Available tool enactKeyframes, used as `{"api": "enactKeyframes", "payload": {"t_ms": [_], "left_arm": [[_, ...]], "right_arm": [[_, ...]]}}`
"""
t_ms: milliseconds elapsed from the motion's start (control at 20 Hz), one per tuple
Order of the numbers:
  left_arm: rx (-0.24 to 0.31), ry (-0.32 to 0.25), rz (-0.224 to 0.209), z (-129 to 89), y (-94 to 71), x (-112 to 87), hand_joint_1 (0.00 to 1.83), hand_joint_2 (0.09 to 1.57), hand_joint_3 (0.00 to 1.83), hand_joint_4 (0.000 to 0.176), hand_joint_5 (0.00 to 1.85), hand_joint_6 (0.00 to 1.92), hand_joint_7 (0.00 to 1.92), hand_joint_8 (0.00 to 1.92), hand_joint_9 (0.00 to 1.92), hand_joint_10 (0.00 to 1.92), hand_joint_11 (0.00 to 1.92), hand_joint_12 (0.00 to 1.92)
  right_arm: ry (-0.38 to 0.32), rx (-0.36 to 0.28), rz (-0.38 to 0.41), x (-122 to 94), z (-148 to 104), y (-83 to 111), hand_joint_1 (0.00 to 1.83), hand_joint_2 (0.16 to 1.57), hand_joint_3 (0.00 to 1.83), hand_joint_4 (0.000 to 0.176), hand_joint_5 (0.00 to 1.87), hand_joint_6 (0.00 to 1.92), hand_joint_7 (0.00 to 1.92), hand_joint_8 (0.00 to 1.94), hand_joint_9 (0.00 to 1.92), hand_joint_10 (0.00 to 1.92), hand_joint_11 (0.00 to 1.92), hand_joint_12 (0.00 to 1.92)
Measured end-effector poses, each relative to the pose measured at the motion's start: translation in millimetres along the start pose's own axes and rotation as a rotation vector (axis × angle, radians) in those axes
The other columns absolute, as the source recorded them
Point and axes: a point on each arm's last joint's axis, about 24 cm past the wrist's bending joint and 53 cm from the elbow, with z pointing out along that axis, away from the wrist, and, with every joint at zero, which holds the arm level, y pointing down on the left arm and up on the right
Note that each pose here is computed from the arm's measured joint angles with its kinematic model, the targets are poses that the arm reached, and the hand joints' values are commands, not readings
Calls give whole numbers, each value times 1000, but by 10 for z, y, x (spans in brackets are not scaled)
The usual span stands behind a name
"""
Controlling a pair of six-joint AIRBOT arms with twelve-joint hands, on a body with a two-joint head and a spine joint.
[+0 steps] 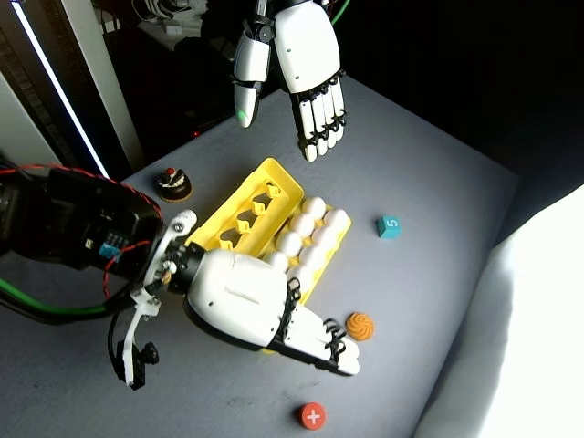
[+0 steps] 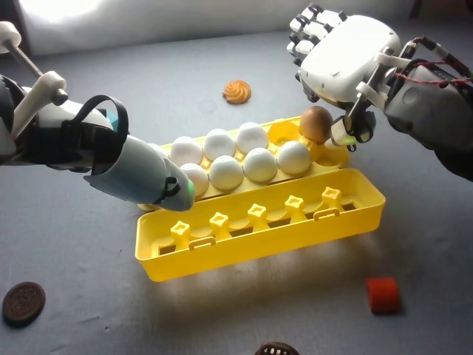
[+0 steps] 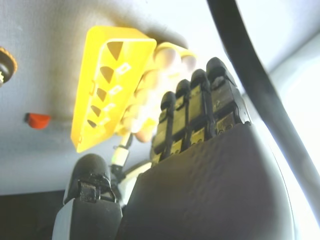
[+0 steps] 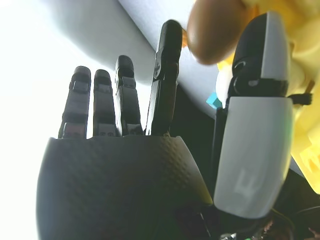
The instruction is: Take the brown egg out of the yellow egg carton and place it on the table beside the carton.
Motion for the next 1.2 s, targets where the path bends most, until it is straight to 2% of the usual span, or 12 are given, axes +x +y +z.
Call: {"api": "enactKeyframes", "payload": {"t_ms": [50,150,200,300,350,550,600,700,750,1000,1100,1200], "left_arm": [[0,-1,0,0,0,-3,0,1179,0,0,77,1,69,2,51,1,0,105],[0,1,0,0,1,2,0,1182,1,0,69,0,62,0,44,0,0,98],[0,0,0,0,0,0,0,1183,1,0,76,2,68,2,49,1,0,111],[-1,0,0,0,2,1,0,1181,0,0,97,0,92,2,74,3,0,166],[-3,0,0,1,8,-1,0,1185,1,0,102,2,93,2,74,3,0,169],[-2,0,0,0,5,1,0,1181,0,0,73,0,79,1,62,1,0,121],[-2,0,0,1,5,-1,0,1188,1,0,97,1,100,2,82,2,0,162],[-3,0,-2,1,8,-7,0,1182,0,0,96,0,91,0,75,0,0,157],[-2,-2,-2,1,6,-10,0,1182,0,0,82,0,75,0,62,0,0,135],[-3,-1,-2,2,7,-9,0,1188,2,0,86,3,84,5,65,4,0,130],[-3,-1,-2,2,7,-9,0,1186,1,0,93,3,99,7,78,6,0,153],[-3,-1,-2,2,8,-9,0,1182,0,0,96,3,99,5,79,5,0,156]], "right_arm": [[-2,-5,0,-1,2,23,1063,812,0,10,1083,19,176,0,0,0,0,0],[-1,-19,1,19,11,99,1152,916,5,23,1403,62,205,3,0,0,0,0],[0,-23,2,26,13,121,1184,939,3,0,1470,54,208,1,0,0,0,0],[-4,-30,-2,22,16,153,1189,952,5,0,1489,52,257,19,0,0,0,0],[-3,-30,-1,23,16,152,1159,959,3,43,1486,54,279,15,0,0,0,0],[-3,-29,0,23,16,150,1164,957,0,27,1487,64,337,12,18,5,0,0],[-3,-29,0,23,16,150,1156,958,0,58,1485,64,324,4,4,1,0,0],[-4,-29,-1,22,16,150,1159,958,0,42,1484,65,333,7,0,0,0,0],[-4,-29,-1,20,17,150,1156,958,0,57,1484,65,343,6,15,4,0,0],[-4,-26,0,13,16,136,1169,959,0,3,1483,68,328,0,14,1,0,0],[-5,-26,3,6,18,138,1156,961,0,51,1478,72,341,5,15,4,0,0],[-5,-27,0,6,18,139,1155,958,0,59,1480,74,353,8,23,7,0,0]]}}
